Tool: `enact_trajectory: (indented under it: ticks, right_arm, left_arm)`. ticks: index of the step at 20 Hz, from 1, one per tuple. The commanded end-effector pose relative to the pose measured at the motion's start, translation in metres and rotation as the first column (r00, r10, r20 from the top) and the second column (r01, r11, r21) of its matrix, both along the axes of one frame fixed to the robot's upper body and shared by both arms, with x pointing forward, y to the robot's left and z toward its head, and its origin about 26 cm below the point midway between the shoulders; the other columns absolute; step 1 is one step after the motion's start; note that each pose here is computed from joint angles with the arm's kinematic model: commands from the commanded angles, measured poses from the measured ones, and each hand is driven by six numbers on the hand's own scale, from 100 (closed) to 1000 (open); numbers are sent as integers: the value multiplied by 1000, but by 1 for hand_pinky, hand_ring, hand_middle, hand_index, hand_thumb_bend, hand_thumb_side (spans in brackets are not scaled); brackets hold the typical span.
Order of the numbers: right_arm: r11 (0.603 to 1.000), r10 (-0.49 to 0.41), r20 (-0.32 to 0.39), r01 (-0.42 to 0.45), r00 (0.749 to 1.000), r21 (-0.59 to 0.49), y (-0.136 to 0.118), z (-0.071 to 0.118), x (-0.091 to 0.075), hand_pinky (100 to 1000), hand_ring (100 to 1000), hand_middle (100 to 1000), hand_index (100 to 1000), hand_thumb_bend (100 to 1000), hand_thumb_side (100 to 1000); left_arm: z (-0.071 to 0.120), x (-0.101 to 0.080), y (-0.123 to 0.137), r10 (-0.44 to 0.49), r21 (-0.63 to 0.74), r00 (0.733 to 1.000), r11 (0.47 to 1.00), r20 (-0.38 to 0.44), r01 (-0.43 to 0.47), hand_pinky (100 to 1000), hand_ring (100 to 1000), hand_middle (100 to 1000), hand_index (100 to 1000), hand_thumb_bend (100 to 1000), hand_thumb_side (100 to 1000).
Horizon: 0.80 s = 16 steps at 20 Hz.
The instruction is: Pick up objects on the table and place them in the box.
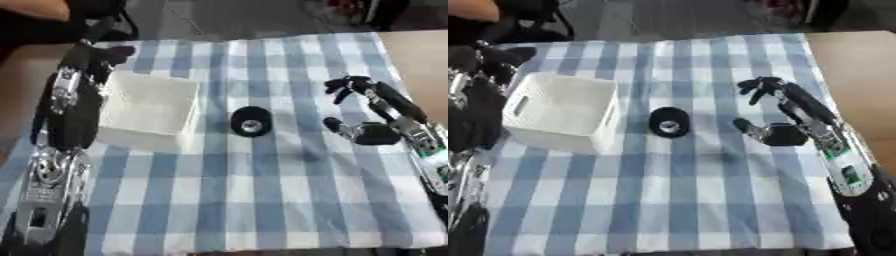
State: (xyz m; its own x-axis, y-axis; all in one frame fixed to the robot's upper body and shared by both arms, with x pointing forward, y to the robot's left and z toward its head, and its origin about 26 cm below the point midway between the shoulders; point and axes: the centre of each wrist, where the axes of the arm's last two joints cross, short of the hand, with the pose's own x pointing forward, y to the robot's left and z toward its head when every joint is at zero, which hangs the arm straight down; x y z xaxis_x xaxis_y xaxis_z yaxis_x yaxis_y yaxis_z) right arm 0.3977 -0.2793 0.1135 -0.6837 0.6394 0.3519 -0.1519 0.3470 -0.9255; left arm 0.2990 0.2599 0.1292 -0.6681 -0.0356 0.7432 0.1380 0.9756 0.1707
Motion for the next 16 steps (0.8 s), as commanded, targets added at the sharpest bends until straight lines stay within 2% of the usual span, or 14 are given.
enact_trajectory:
  ticks: [1,3,4,5,6,7,16]
  right_arm:
    - [1000,0,36,2,999,-29,-4,13,4,925,622,720,890,338,508]
    - [999,-4,33,5,999,-36,-4,13,6,924,621,719,887,234,402]
    - [999,-5,33,6,999,-37,-4,13,6,924,621,719,888,267,434]
    - [999,-10,29,11,1000,-43,-5,13,7,921,622,722,887,100,264]
    - [999,-15,25,16,1000,-48,-5,13,7,921,625,726,888,100,214]
    - [998,-21,20,22,1000,-56,-4,13,8,921,626,728,888,100,197]
    - [996,-28,16,29,999,-83,-3,12,13,921,632,737,891,100,237]
  left_arm:
    - [7,1,-1,-12,3,1000,1000,27,12,907,733,950,642,100,940]
    - [7,1,-2,-13,3,1000,1000,27,13,907,733,950,642,100,941]
    - [7,1,-2,-13,3,1000,1000,27,13,907,733,950,642,100,940]
    - [7,1,-2,-13,3,1000,1000,27,13,907,733,950,642,100,940]
    - [7,1,-2,-14,3,1000,1000,27,14,907,733,950,642,100,940]
    - [7,1,-2,-14,3,1000,1000,27,14,907,734,950,642,100,940]
    - [7,1,-2,-18,2,999,1000,27,18,907,734,951,641,100,940]
